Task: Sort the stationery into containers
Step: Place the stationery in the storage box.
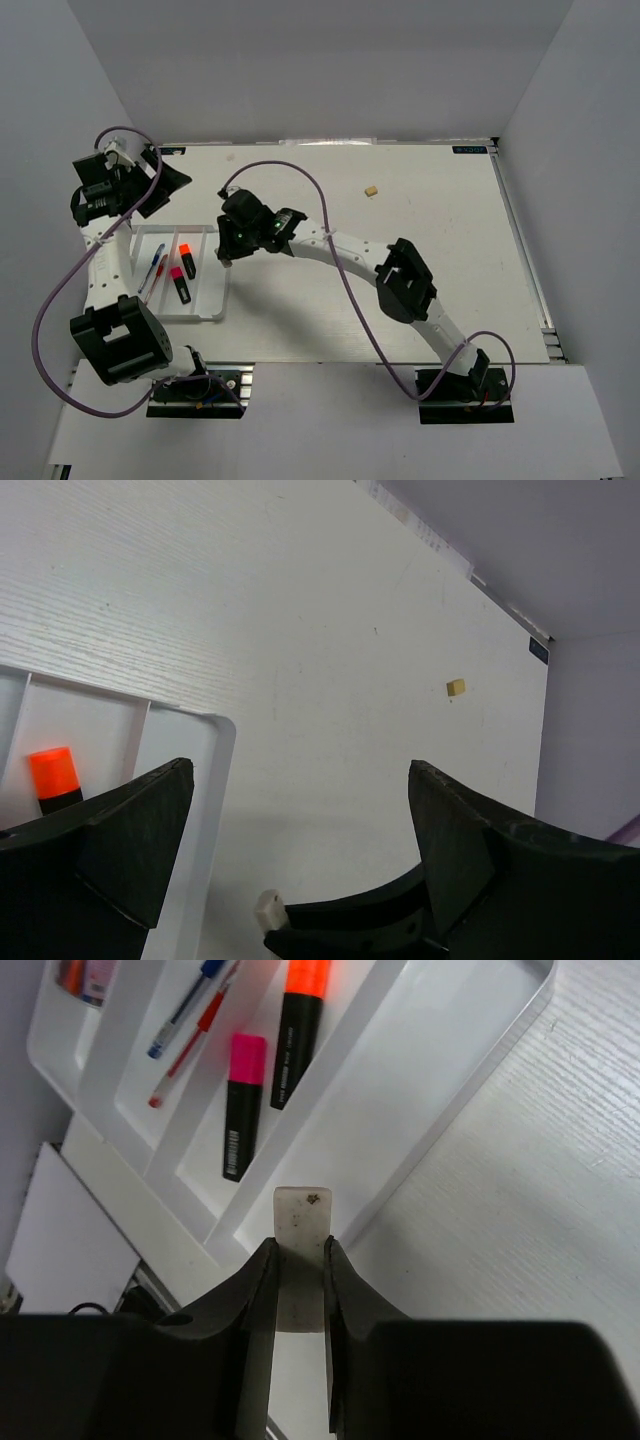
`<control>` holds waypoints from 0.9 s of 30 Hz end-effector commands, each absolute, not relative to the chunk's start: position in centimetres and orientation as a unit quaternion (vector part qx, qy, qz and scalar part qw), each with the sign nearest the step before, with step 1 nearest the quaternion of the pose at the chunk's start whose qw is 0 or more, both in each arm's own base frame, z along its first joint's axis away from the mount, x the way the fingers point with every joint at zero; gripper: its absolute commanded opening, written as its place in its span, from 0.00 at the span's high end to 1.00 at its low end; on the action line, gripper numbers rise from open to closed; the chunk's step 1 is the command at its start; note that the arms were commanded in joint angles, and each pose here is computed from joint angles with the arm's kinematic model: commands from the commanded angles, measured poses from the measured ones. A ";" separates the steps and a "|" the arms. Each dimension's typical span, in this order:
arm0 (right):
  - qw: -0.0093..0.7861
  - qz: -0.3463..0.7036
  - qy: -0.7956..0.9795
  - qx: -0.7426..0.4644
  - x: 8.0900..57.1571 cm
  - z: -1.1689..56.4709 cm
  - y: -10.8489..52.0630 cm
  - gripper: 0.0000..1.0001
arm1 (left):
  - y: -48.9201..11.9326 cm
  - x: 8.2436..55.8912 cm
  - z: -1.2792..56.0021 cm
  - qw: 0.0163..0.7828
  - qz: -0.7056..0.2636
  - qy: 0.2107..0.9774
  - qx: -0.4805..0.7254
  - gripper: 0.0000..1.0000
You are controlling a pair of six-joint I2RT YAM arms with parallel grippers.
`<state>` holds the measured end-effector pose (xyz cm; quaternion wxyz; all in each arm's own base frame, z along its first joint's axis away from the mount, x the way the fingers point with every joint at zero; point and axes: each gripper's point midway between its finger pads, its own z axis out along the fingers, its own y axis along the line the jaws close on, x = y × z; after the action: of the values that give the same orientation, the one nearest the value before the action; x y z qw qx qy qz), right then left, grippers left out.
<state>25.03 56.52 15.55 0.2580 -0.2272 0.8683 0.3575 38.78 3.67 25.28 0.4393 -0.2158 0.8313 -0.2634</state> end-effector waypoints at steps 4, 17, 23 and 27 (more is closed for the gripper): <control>0.318 0.336 0.860 -0.215 25.8 14.3 59.2 1.00 | 4.0 37.9 26.8 0.454 -0.282 0.820 -0.206 0.02; 0.374 0.309 0.839 -0.247 25.1 11.9 61.8 1.00 | 3.3 37.1 25.9 0.441 -0.299 0.830 -0.166 0.02; 0.378 0.311 0.832 -0.262 24.3 11.8 62.4 0.45 | 3.2 37.0 25.5 0.436 -0.300 0.833 -0.161 0.02; 0.377 0.311 0.832 -0.265 24.2 11.8 62.3 0.21 | 3.2 37.2 25.7 0.437 -0.300 0.834 -0.155 0.02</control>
<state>23.70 61.03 9.04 0.3440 -0.2718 0.8509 0.2894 37.27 3.37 24.60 0.4241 -0.1760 0.8368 -0.2981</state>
